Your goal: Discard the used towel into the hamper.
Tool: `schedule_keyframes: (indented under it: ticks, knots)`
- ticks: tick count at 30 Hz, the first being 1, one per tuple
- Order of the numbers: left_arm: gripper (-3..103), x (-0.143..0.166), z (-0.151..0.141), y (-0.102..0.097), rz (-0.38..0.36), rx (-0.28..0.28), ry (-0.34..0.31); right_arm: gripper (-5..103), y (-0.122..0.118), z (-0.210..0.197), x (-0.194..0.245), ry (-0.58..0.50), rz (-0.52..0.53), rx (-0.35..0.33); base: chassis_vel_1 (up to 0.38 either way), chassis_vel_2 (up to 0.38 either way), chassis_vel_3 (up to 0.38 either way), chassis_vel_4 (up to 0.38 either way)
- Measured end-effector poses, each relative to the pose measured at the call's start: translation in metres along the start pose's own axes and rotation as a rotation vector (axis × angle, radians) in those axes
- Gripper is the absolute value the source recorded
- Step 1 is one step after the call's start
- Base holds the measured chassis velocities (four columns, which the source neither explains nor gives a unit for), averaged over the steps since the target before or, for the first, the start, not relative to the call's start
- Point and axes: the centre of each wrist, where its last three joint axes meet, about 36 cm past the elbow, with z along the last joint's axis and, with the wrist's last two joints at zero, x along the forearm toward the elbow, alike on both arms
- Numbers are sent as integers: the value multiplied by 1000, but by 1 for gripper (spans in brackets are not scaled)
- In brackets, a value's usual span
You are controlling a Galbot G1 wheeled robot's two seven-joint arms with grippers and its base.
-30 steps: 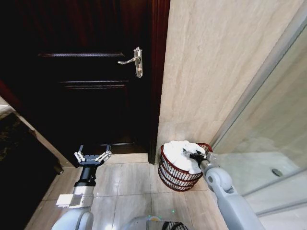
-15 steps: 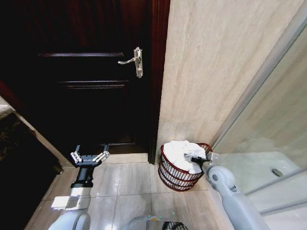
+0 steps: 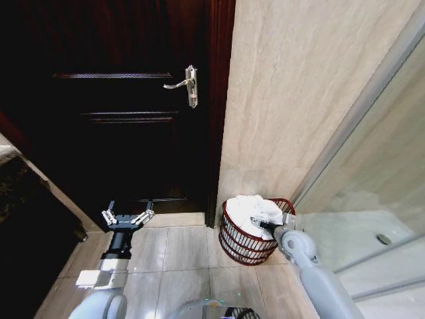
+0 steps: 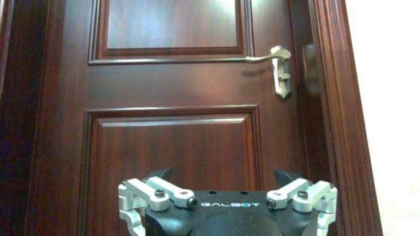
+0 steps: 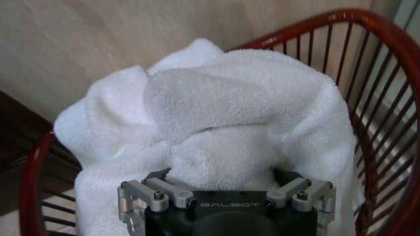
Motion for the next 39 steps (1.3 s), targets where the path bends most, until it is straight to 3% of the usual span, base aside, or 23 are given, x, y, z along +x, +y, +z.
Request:
schedule_keyframes:
  ticks: [7, 12, 20, 24, 39]
  knots:
    - [100, -3, 2, -2, 6, 8, -6, 100, -2, 4, -8, 23, 14, -15, 0, 0, 0, 0]
    - [100, -4, 3, -2, 6, 10, -6, 100, 0, 3, -4, 4, 27, 13, 0, 0, 0, 0]
    - [100, -3, 5, -3, 6, 6, -5, 100, 22, -17, 47, -179, 16, 119, 0, 0, 0, 0]
    - [100, -2, 6, -3, 5, 2, -4, 100, 30, -30, 48, -217, 7, 136, 0, 0, 0, 0]
    - [100, -4, 2, 2, -8, -7, -27, 100, 7, -8, -2, -69, 14, 110, 0, 0, 0, 0]
